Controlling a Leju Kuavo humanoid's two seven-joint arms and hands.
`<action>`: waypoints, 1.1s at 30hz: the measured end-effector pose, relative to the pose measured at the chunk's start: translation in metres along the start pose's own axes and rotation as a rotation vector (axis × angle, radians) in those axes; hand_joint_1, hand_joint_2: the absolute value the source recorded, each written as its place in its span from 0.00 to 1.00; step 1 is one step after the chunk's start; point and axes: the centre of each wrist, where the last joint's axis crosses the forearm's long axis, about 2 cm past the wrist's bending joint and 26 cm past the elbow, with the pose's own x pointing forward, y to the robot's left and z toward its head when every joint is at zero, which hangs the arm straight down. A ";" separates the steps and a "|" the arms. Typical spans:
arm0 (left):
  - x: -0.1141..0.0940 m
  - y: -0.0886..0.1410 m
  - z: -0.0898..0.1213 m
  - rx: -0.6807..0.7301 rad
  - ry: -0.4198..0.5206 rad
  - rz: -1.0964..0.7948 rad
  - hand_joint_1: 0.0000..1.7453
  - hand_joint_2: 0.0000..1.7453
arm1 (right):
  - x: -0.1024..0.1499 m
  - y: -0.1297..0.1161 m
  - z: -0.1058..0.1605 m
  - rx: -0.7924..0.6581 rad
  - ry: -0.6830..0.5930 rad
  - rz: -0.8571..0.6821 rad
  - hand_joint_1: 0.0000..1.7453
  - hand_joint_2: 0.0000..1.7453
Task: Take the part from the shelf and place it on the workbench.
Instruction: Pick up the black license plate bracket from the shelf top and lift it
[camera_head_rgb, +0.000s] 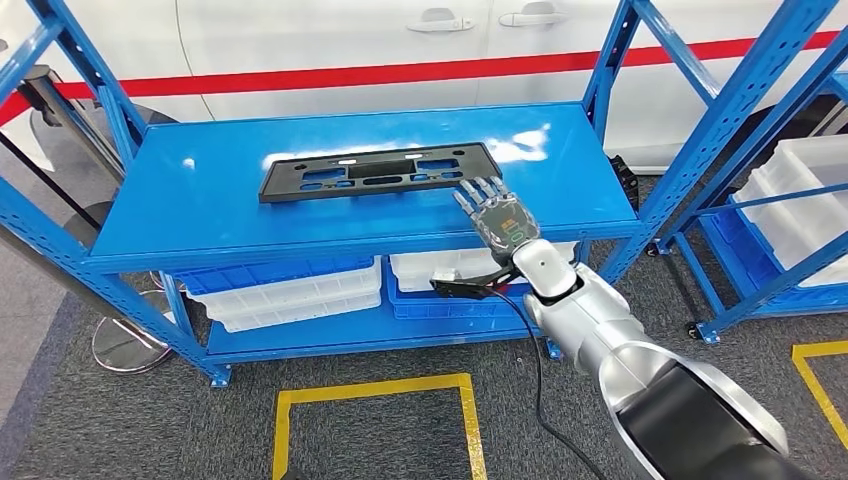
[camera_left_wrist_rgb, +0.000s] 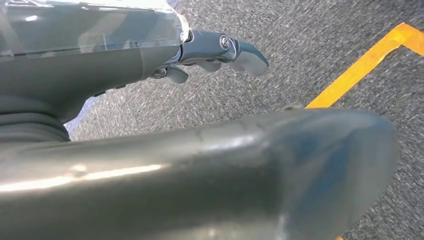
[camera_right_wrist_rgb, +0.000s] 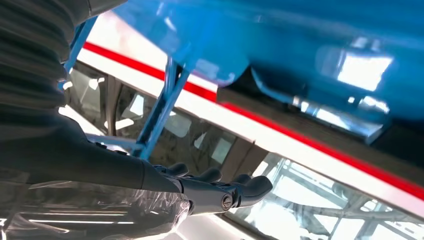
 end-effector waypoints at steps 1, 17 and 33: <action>0.001 0.001 0.000 0.000 -0.003 -0.003 0.00 0.00 | -0.001 -0.005 -0.004 -0.003 -0.002 0.008 0.00 1.00; 0.008 0.004 -0.002 0.001 -0.002 -0.022 0.00 0.00 | 0.011 -0.032 -0.029 0.175 0.009 -0.111 0.00 1.00; 0.003 0.003 -0.002 0.008 0.022 -0.020 0.00 0.00 | 0.007 -0.036 -0.034 0.350 0.144 -0.812 0.00 1.00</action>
